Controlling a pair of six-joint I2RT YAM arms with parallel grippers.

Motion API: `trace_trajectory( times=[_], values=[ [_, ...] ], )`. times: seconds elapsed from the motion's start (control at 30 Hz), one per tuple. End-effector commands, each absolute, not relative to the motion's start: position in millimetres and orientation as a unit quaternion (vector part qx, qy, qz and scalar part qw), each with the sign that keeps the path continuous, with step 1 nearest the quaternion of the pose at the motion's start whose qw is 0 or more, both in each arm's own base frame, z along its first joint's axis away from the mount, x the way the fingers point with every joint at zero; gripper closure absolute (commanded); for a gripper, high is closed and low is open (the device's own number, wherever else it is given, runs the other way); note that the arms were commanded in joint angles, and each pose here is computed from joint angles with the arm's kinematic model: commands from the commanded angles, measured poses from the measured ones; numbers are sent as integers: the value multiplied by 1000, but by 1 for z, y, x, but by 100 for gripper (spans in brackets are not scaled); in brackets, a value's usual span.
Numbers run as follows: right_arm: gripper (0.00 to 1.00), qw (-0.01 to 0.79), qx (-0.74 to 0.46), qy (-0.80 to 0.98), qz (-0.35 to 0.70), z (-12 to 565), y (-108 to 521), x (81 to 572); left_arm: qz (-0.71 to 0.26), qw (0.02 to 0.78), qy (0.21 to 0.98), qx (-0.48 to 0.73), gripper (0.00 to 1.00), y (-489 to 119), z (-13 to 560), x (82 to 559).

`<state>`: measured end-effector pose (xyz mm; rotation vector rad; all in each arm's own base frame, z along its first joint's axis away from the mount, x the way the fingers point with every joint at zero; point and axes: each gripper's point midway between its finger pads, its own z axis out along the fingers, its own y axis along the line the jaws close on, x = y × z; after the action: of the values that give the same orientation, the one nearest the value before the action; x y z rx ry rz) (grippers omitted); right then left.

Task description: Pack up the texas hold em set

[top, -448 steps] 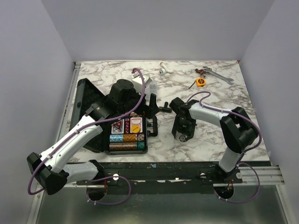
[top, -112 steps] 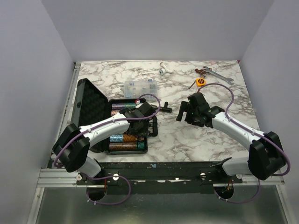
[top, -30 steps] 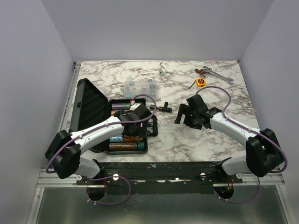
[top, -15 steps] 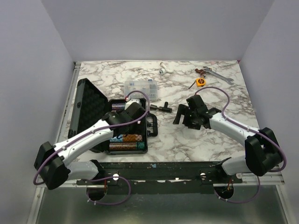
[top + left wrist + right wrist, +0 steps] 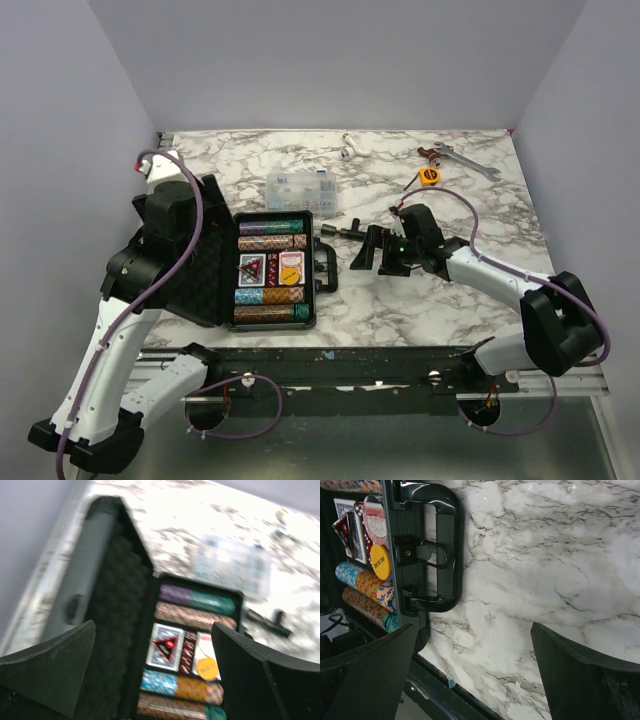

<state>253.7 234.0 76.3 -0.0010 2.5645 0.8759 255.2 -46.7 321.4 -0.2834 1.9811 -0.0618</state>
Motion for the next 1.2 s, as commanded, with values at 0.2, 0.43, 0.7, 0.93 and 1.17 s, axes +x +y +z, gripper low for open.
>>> trace_trajectory(
  times=[0.2, 0.43, 0.7, 0.93, 1.17],
  values=[
    [0, 203, -27, 919, 338, 75, 245, 247, 179, 472, 830, -238, 2, 61, 283, 244],
    [0, 201, -27, 918, 341, 74, 247, 249, 179, 445, 842, -248, 2, 65, 244, 244],
    [0, 199, -26, 920, 337, 71, 247, 250, 50, 458, 866, -194, 13, 20, 251, 250],
    [0, 198, -24, 919, 341, 71, 249, 251, -66, 470, 870, -131, 16, -25, 268, 251],
    [0, 198, -24, 919, 339, 70, 249, 252, -142, 450, 877, -88, 14, -57, 271, 247]
  ],
)
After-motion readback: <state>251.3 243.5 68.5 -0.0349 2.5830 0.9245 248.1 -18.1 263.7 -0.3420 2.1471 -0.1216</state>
